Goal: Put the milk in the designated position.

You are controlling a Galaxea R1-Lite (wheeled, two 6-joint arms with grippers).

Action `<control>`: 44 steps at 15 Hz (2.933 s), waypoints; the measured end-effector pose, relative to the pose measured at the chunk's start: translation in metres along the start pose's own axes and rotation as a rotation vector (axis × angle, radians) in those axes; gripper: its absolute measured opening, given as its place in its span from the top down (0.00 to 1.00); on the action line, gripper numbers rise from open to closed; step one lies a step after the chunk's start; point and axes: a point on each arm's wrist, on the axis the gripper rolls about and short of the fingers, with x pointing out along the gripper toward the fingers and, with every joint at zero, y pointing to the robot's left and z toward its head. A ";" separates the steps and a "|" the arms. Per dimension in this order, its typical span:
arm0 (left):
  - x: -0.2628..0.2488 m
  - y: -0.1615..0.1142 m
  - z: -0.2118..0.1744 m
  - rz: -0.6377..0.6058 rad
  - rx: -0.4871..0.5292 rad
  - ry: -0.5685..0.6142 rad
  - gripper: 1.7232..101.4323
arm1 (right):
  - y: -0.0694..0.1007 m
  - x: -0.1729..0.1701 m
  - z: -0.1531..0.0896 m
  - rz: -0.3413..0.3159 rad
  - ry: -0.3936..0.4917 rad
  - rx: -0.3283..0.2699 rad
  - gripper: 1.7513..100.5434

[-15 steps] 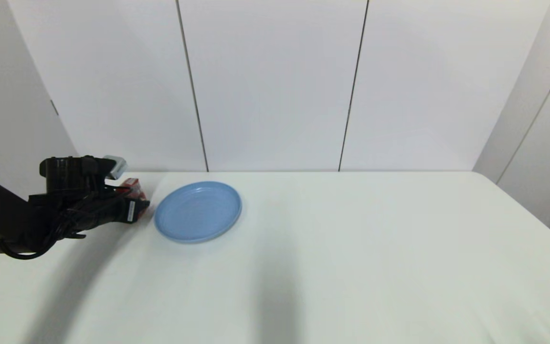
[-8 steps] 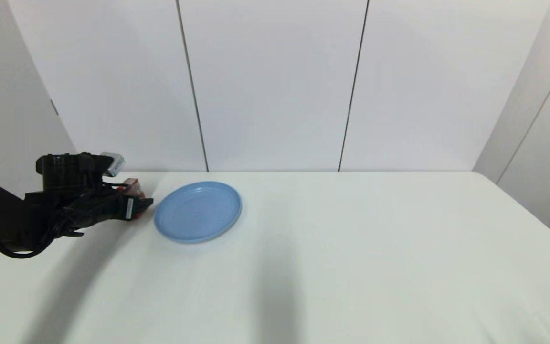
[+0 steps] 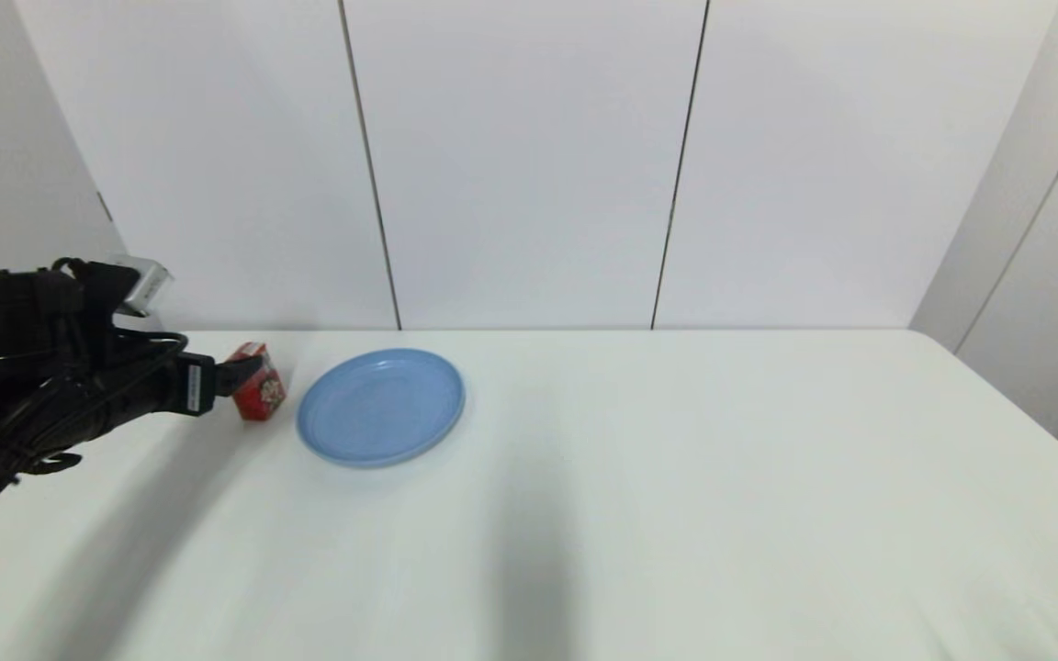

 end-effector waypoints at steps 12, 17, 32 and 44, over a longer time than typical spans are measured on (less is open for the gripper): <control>-0.204 -0.041 -0.063 0.028 0.015 -0.242 0.05 | 0.000 0.000 0.000 0.000 0.000 0.001 0.03; -0.236 -0.059 -0.134 -0.011 0.012 -0.181 0.04 | 0.000 0.000 0.000 0.000 0.000 0.000 0.03; -0.246 -0.064 -0.173 0.104 -0.182 -0.333 0.04 | 0.000 0.000 0.000 0.001 0.000 0.000 0.03; -0.246 -0.064 -0.173 0.105 -0.182 -0.335 0.04 | 0.000 0.000 0.000 0.002 0.001 -0.004 0.03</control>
